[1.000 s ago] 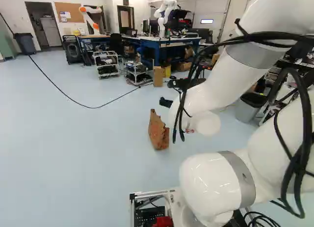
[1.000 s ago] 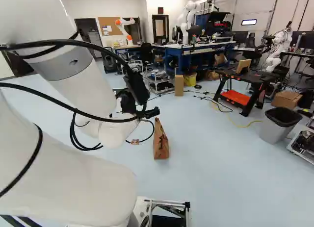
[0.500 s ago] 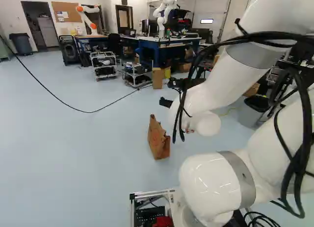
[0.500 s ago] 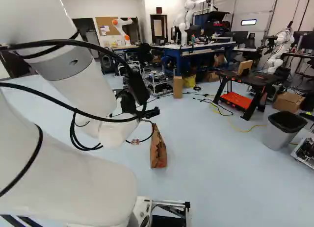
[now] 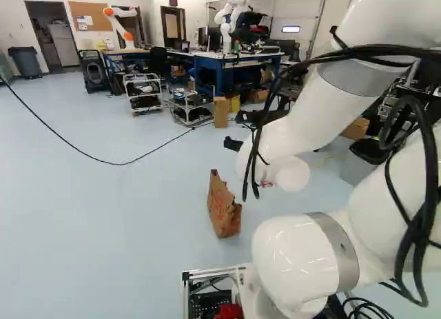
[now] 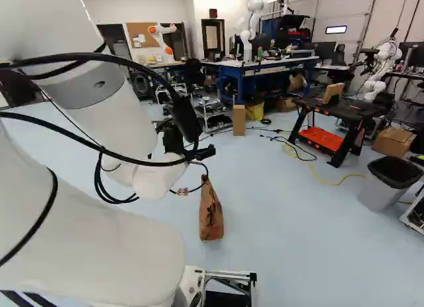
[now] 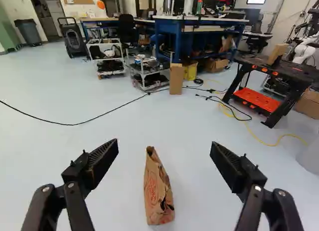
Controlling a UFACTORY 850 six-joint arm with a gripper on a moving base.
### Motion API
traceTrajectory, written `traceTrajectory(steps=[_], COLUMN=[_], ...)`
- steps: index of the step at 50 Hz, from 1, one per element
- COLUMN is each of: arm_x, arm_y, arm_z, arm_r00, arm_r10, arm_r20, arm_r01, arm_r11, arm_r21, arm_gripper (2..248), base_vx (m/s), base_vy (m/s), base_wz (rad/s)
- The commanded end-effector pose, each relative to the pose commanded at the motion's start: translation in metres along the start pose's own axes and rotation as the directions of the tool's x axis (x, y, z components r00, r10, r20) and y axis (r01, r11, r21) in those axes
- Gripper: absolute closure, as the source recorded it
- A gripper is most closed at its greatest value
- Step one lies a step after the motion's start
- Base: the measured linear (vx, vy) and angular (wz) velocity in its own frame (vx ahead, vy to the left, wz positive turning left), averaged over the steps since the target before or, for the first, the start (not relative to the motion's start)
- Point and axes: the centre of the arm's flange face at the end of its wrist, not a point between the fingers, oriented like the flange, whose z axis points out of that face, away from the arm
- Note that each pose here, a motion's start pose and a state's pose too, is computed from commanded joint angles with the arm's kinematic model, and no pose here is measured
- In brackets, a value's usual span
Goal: Pick up the grocery bag from the ground
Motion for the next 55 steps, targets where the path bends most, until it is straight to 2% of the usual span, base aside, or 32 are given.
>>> traceTrajectory(steps=[31, 55], arm_x=[0.002, 0.007], arm_y=[0.000, 0.000], arm_z=[0.003, 0.015], arm_r00=[1.000, 1.000], arm_r10=[0.000, 0.000], arm_r20=[0.002, 0.007], arm_r01=[0.000, 0.000], arm_r11=[1.000, 1.000], arm_r21=[0.000, 0.000], arm_gripper=[3, 3], base_vx=[0.201, 0.010], base_vy=[-0.001, 0.001], base_wz=[-0.008, 0.001])
